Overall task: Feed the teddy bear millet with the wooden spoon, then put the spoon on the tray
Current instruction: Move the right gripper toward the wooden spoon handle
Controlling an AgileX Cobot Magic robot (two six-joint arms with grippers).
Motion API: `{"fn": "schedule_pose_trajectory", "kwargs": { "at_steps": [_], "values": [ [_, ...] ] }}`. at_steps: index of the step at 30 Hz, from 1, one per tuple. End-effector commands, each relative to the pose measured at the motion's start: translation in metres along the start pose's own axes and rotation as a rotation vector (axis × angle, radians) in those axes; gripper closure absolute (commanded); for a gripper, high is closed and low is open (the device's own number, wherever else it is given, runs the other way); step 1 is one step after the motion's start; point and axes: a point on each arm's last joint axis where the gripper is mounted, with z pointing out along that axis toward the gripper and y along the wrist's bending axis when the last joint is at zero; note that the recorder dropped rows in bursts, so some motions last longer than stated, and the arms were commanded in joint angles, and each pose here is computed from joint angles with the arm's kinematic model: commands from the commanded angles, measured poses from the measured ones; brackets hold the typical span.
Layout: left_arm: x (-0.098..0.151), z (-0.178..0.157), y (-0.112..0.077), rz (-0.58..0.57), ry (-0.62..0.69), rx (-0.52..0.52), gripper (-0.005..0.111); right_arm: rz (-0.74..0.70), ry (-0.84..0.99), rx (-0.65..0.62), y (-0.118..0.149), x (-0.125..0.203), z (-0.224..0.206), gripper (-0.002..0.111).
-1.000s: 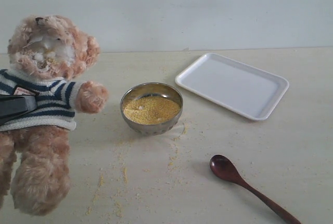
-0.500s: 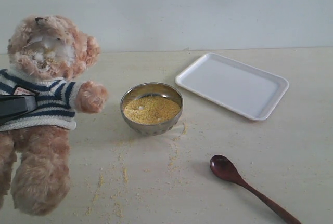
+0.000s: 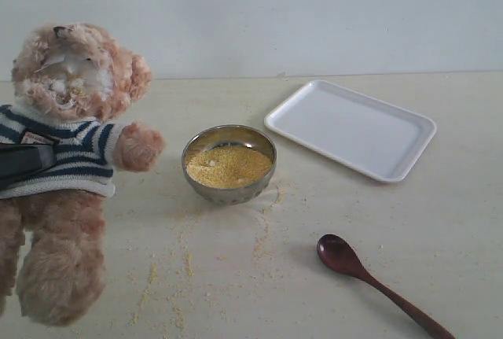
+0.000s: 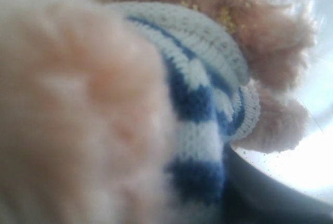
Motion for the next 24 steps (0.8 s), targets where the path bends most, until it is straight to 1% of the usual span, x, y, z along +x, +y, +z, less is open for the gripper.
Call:
{"fn": "schedule_pose_trajectory", "kwargs": {
  "at_steps": [1,3,5,6,7,10,12,14,15,16,17,19,20,22,23,24],
  "values": [
    [0.0,0.0,-0.003,-0.013,-0.015,0.024,0.102,-0.611,0.189,-0.197,0.017,0.015,0.008,0.108],
    [-0.001,0.0,-0.003,-0.014,-0.017,0.024,0.102,-0.835,0.272,-0.276,0.019,0.027,0.01,0.108],
    [-0.001,0.0,-0.003,-0.016,-0.018,0.023,0.102,-0.972,0.344,-0.35,0.019,0.04,0.01,0.108],
    [-0.001,0.0,-0.003,-0.016,-0.018,0.023,0.102,-1.001,0.387,-0.384,0.02,0.046,0.01,0.108],
    [-0.001,0.0,-0.003,-0.016,-0.018,0.023,0.102,-0.998,0.455,-0.42,0.019,0.056,0.011,0.108],
    [-0.001,0.0,-0.003,-0.014,-0.016,0.024,0.102,-0.995,0.561,-0.48,0.02,0.071,0.01,0.108],
    [0.0,0.0,-0.003,-0.014,-0.015,0.024,0.102,-1.022,0.625,-0.537,0.02,0.08,0.007,0.108],
    [0.0,0.0,-0.003,-0.012,-0.015,0.024,0.102,-1.099,0.657,-0.627,0.024,0.086,0.002,0.108],
    [0.0,0.0,-0.003,-0.009,-0.015,0.024,0.102,-1.176,0.682,-0.711,0.028,0.091,-0.004,0.108],
    [0.0,0.0,-0.003,-0.008,-0.013,0.024,0.102,-1.188,0.7,-0.728,0.029,0.092,-0.007,0.108],
    [0.0,0.0,-0.003,-0.005,-0.009,0.024,0.102,-1.125,0.72,-0.692,0.029,0.092,-0.007,0.108],
    [0.0,0.0,-0.003,-0.005,-0.009,0.024,0.102,-0.891,0.772,-0.572,0.028,0.09,-0.005,0.108],
    [0.0,0.0,-0.003,-0.005,-0.009,0.024,0.102,-0.749,0.819,-0.508,0.027,0.091,-0.006,0.108],
    [0.0,0.0,-0.003,-0.005,-0.009,0.024,0.102,-0.519,0.857,-0.395,0.027,0.09,-0.006,0.108],
    [0.0,0.0,-0.003,-0.005,-0.009,0.024,0.102,-0.376,0.857,-0.324,0.027,0.089,-0.004,0.108],
    [0.0,0.0,-0.003,-0.005,-0.009,0.024,0.102,-0.198,0.845,-0.237,0.027,0.087,-0.001,0.108]
  ]
}}
